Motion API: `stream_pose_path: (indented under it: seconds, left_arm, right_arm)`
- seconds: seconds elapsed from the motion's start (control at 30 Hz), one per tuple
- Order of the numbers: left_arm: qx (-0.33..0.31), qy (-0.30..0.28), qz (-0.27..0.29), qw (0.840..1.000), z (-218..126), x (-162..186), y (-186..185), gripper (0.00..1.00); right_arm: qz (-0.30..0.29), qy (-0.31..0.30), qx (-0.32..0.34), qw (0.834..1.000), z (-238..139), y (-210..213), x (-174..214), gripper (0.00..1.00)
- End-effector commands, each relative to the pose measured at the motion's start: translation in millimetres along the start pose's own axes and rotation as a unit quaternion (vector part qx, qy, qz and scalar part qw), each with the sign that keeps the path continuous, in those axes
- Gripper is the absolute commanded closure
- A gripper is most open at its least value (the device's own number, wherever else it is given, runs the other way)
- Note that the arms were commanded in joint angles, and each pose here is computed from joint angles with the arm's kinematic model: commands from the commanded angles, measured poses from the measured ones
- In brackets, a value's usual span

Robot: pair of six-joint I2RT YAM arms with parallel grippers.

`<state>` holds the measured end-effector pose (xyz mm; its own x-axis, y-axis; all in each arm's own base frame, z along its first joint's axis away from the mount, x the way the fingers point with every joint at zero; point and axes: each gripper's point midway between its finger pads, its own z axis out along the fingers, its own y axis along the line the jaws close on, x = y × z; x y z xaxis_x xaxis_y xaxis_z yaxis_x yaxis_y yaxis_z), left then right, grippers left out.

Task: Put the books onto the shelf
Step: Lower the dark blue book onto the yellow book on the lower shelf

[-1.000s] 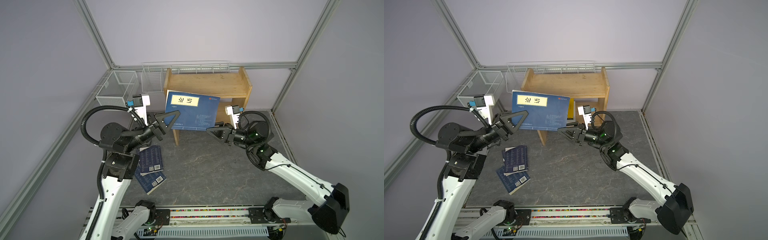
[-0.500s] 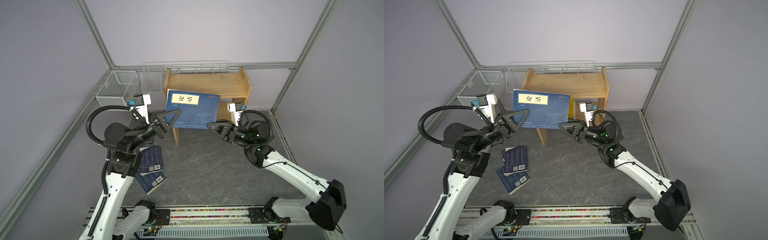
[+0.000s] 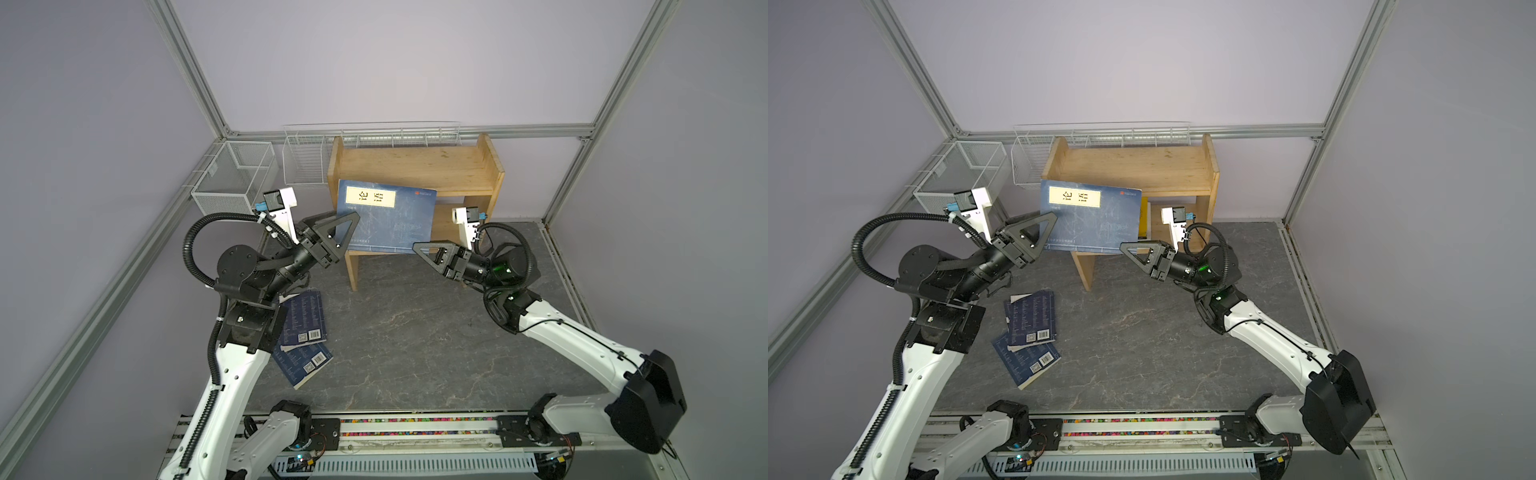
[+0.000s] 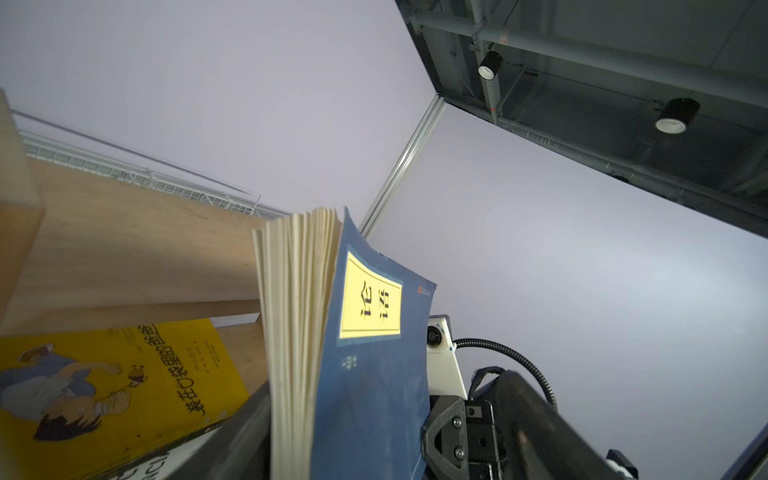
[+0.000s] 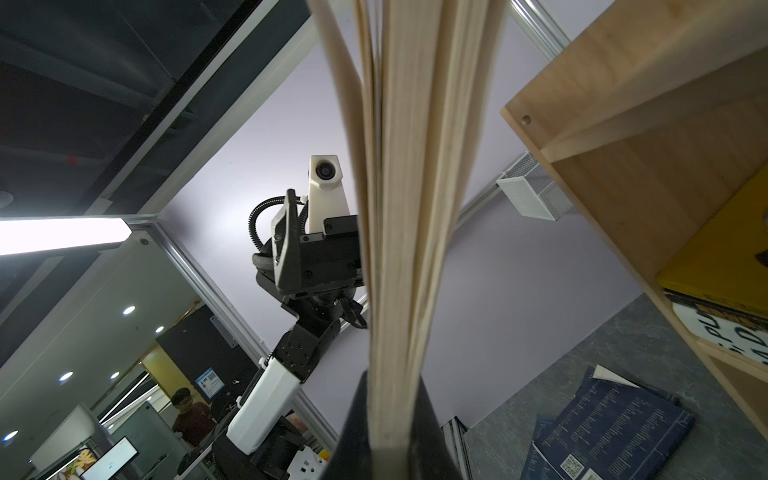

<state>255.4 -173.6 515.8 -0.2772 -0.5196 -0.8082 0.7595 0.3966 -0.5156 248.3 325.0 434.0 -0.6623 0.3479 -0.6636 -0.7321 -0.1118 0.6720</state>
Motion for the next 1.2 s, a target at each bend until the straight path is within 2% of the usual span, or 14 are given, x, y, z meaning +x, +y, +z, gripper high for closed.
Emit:
stream_pose_path:
  seconds: [0.0, 0.3, 0.5, 0.63, 0.87, 1.17]
  left_arm:
    - [-0.072, -0.012, 0.013, 0.997, -10, -1, 21, 0.13]
    - [-0.204, -0.003, 0.033, 0.978, -42, 15, 60, 0.04]
    - [-0.267, 0.01, 0.046, 0.963, -56, 26, 84, 0.03]
    - [-0.287, 0.017, 0.055, 0.956, -59, 34, 98, 0.02]
    - [-0.29, 0.035, 0.063, 0.954, -58, 51, 114, 0.01]
    - [-0.301, 0.04, 0.064, 0.951, -54, 58, 129, 0.01]
  right_arm:
    - [0.024, -0.019, 0.016, 0.999, -12, -9, -2, 0.94]
    - [0.058, -0.026, 0.075, 0.995, -37, -43, 16, 0.94]
    - [0.058, -0.015, 0.131, 0.99, -29, -66, 9, 0.94]
    - [0.069, -0.009, 0.153, 0.986, -22, -85, 2, 0.94]
    - [0.068, -0.003, 0.168, 0.983, -11, -107, -17, 0.94]
    - [0.106, 0.014, 0.203, 0.973, -9, -137, -28, 0.93]
